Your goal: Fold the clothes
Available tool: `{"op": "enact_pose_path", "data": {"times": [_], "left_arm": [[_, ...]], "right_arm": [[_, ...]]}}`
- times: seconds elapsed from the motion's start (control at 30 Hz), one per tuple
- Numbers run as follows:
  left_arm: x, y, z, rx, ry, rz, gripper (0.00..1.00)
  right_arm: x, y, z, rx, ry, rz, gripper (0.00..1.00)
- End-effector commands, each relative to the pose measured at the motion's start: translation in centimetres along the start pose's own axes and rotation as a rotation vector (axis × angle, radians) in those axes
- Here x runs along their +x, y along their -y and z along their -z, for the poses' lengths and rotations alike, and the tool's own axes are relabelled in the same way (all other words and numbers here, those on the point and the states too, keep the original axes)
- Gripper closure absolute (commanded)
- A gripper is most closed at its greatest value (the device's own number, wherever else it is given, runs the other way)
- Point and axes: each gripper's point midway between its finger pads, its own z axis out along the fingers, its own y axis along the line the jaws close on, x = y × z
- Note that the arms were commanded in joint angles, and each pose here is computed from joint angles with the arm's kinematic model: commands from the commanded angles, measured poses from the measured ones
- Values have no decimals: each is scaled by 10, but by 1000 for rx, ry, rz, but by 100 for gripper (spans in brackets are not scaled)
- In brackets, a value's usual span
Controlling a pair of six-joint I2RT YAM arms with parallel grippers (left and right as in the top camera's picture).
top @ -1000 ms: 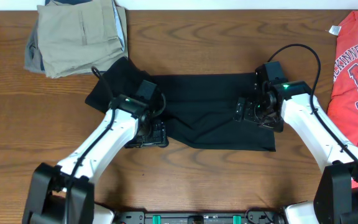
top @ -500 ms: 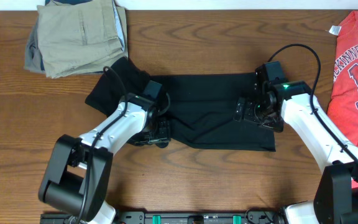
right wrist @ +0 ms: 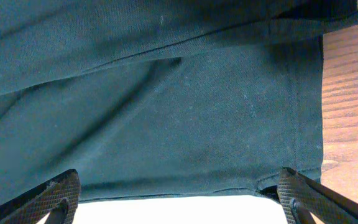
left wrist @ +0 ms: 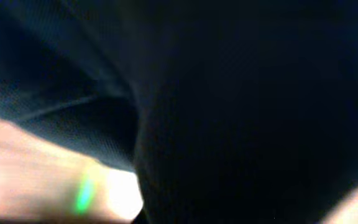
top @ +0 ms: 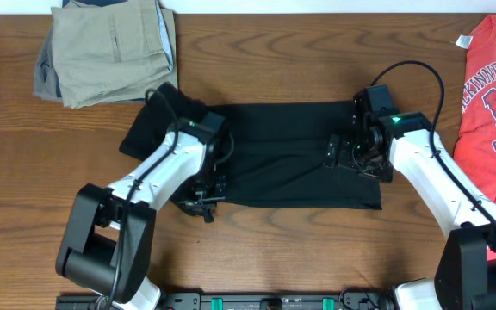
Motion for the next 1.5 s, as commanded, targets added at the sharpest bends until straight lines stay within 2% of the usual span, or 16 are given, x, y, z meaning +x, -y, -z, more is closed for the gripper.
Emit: {"op": "enact_pose_path", "data": {"times": [0.0, 0.3, 0.33, 0.37, 0.4, 0.57, 0.67, 0.9, 1.2, 1.3, 1.47], "left_arm": [[-12, 10, 35, 20, 77, -114, 94], [-67, 39, 45, 100, 281, -187, 93], [-74, 42, 43, 106, 296, -189, 85], [-82, 45, 40, 113, 313, -193, 71], [-89, 48, 38, 118, 329, -203, 64], [-128, 62, 27, 139, 424, -227, 64], [-139, 61, 26, 118, 463, -221, 64], [-124, 52, 43, 115, 454, -210, 65], [-69, 33, 90, 126, 444, -152, 63], [-54, 25, 78, 106, 369, -94, 59], [-39, 11, 35, 80, 254, 64, 59]], "right_arm": [[1, 0, -2, 10, -1, 15, 1], [3, 1, -2, 13, -7, 15, 1], [3, 1, -2, 15, -11, 14, 1], [4, 1, -2, 17, -13, 14, 1], [5, 2, -2, 18, -15, 14, 1], [6, 2, -2, 20, -20, 13, 1], [7, 3, -2, 23, -26, 12, 1], [8, 4, -2, 26, -31, 13, 1], [4, 2, -2, 18, -15, 14, 1], [3, 1, -2, 15, -10, 15, 1], [3, 1, -2, 15, -11, 15, 1]]}}
